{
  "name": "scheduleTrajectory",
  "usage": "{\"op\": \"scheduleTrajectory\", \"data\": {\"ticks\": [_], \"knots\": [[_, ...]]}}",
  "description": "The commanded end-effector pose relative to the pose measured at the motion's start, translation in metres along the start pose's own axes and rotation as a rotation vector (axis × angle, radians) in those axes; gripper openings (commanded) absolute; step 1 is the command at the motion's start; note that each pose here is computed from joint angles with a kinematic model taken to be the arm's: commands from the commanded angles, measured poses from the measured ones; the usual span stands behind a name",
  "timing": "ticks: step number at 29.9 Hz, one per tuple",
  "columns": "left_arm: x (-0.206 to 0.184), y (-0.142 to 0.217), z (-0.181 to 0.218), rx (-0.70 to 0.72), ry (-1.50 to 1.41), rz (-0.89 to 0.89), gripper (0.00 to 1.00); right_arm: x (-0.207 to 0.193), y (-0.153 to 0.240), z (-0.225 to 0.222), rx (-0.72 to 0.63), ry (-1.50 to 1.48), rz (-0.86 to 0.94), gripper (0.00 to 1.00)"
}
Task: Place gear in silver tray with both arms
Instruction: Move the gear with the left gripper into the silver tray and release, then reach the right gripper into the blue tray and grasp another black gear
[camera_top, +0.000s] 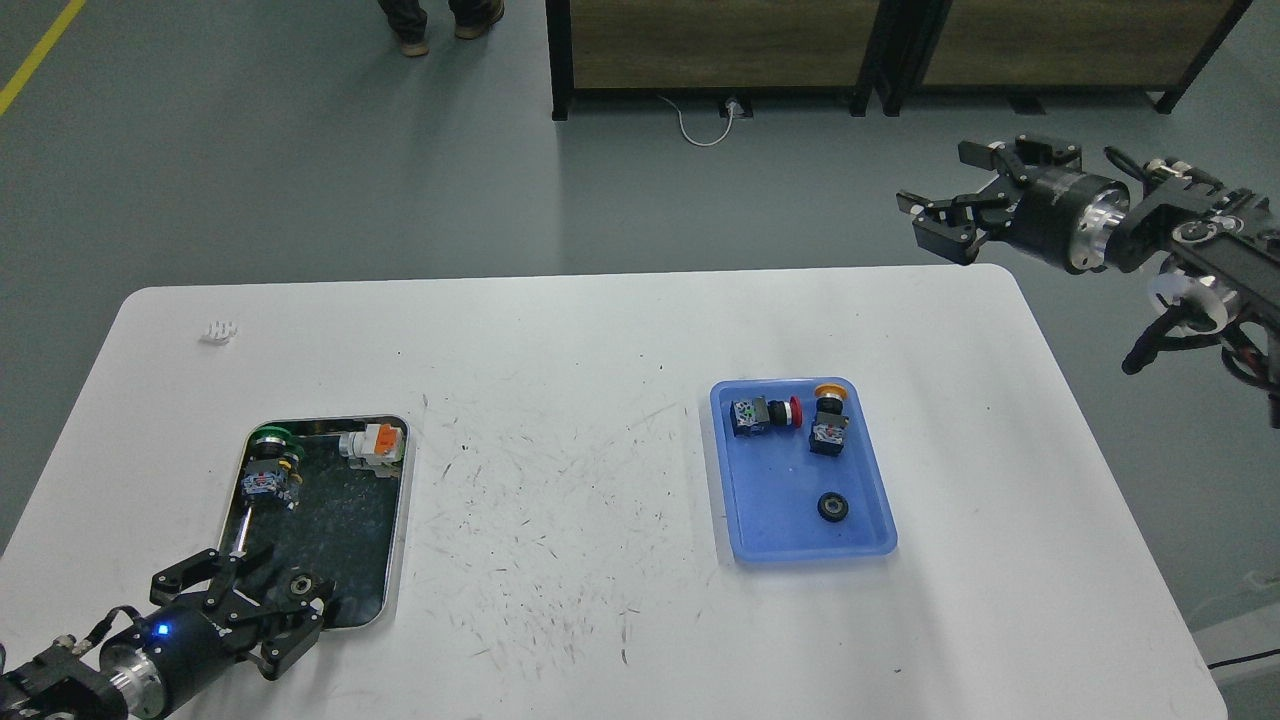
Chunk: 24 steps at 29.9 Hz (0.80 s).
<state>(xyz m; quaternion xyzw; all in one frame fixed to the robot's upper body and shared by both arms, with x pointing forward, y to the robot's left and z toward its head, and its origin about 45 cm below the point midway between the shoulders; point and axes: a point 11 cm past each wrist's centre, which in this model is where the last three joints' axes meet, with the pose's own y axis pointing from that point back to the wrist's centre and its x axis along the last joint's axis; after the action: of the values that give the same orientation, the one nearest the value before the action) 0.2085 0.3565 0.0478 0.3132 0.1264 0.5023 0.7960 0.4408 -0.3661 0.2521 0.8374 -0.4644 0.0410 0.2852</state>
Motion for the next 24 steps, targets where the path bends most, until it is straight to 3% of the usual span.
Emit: {"op": "scheduleTrajectory", "data": {"ticks": [1, 15, 24], "knots": [[0.015, -0.004, 0.016, -0.033, 0.035, 0.053, 0.97, -0.025, 0.006, 0.011, -0.039, 0.025, -0.091, 0.84], [0.142, 0.001, 0.166, -0.225, 0.087, 0.286, 0.98, -0.085, 0.023, 0.069, -0.202, 0.027, -0.330, 0.84], [0.178, 0.012, 0.192, -0.259, 0.056, 0.369, 0.98, -0.117, 0.025, 0.096, -0.292, 0.066, -0.456, 0.85]]}}
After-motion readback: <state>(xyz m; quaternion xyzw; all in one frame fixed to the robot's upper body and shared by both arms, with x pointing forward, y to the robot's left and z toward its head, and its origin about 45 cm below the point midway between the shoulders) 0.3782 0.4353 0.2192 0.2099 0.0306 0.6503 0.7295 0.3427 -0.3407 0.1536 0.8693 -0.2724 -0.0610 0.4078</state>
